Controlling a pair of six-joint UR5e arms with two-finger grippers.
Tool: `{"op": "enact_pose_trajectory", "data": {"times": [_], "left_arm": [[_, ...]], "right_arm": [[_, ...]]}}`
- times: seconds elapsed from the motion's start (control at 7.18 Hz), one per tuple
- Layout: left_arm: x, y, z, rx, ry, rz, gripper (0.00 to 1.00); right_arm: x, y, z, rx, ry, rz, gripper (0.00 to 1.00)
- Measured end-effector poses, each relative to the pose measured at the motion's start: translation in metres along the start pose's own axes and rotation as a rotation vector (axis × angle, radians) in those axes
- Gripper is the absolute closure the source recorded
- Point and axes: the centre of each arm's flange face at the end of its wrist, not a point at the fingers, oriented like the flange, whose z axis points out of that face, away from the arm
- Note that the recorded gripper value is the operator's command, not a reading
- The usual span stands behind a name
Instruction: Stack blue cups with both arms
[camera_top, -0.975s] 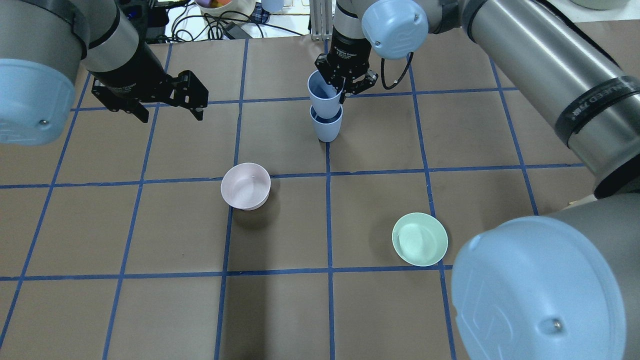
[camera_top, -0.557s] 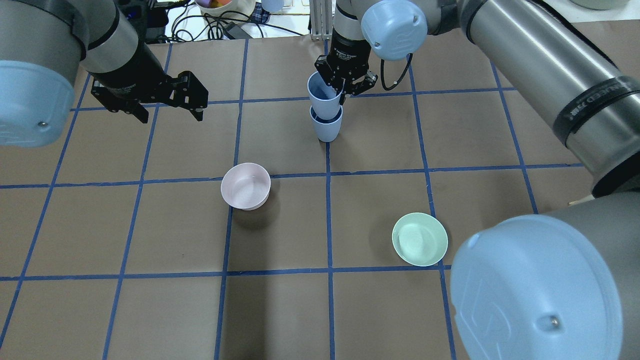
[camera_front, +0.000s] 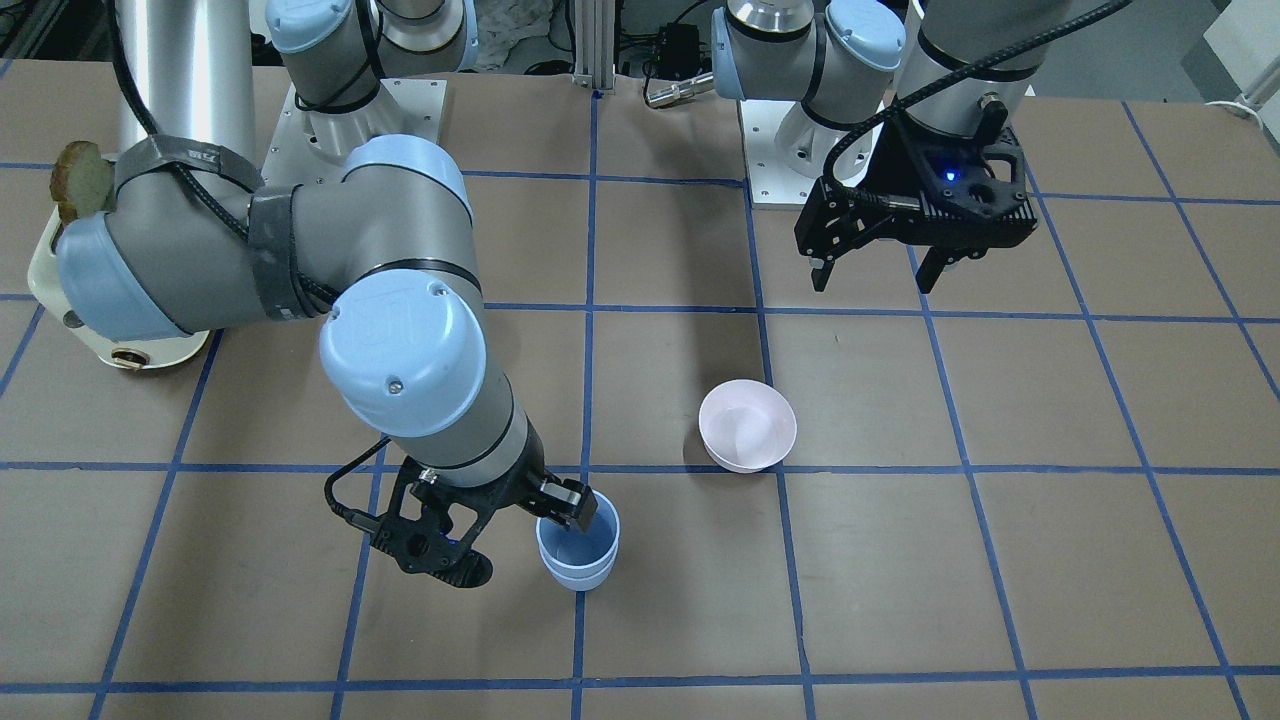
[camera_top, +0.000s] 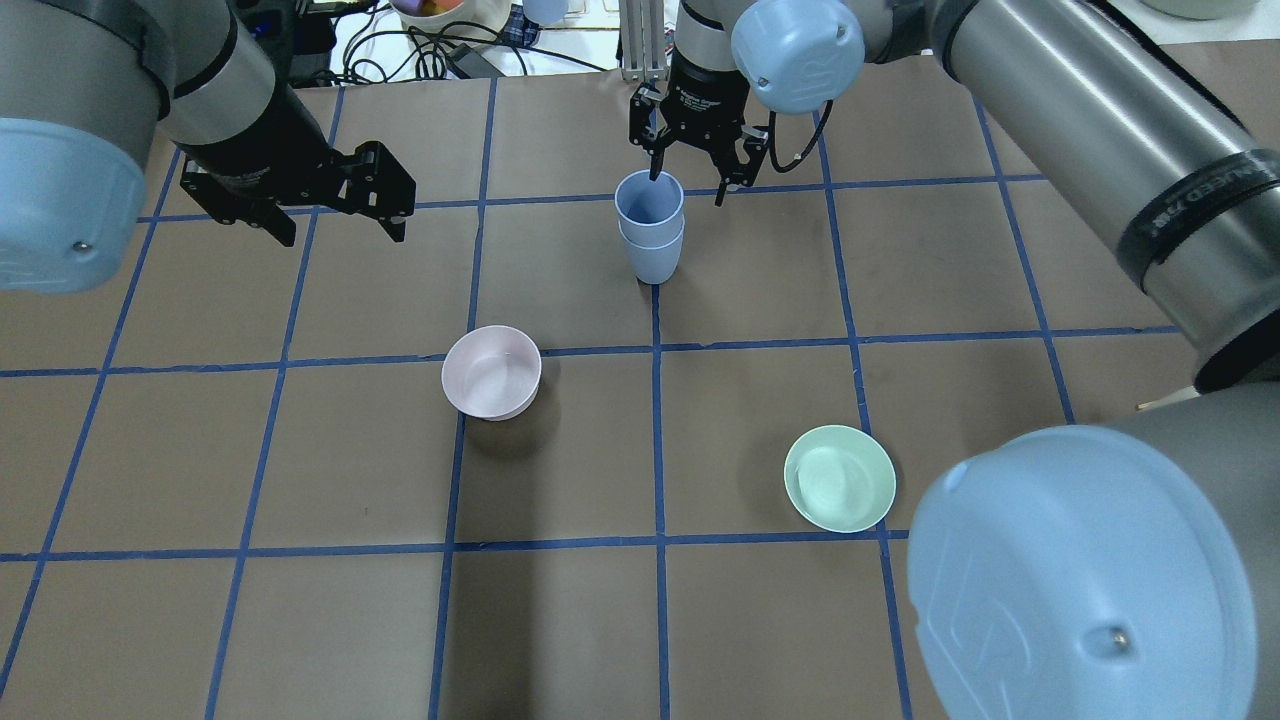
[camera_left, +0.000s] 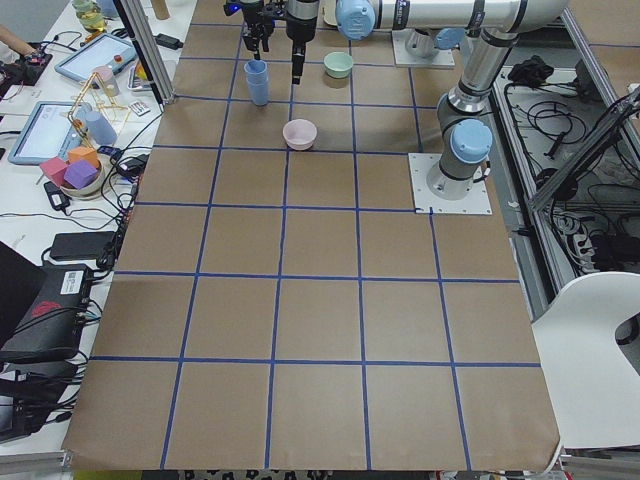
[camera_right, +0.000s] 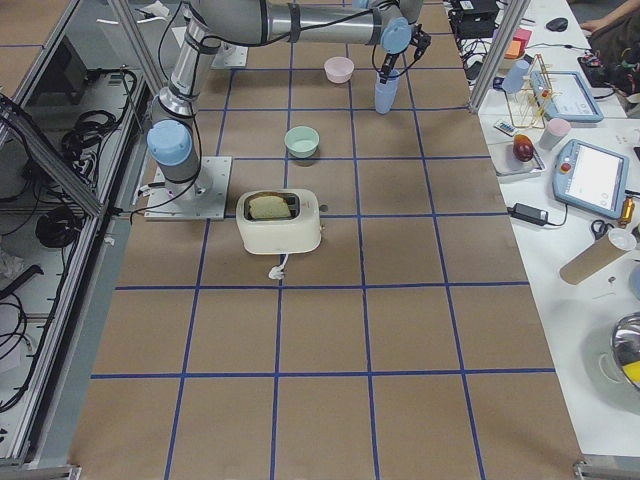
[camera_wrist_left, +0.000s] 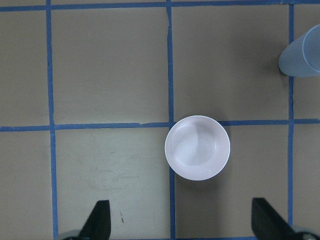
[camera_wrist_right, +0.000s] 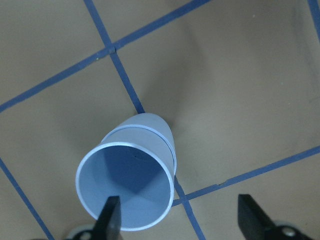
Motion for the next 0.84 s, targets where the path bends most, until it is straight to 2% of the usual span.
{"op": "enact_pose_trajectory", "data": {"times": [0.28,0.42,0.7,0.84], "left_arm": [[0.0,0.0,0.0,0.0,0.001,0.0,0.0],[0.0,0.0,-0.001,0.001,0.001,0.0,0.0],[0.0,0.0,0.001,0.002,0.0,0.0,0.0],[0.0,0.0,0.001,0.002,0.0,0.0,0.0]], "right_arm": [[0.032,-0.012,-0.043,0.079,0.035,-0.109,0.0],[0.058,-0.018,-0.069,0.089,0.055,-0.184,0.0],[0.126,-0.022,-0.117,0.041,0.093,-0.281,0.0],[0.156,-0.014,-0.135,0.03,0.104,-0.306,0.0]]}}
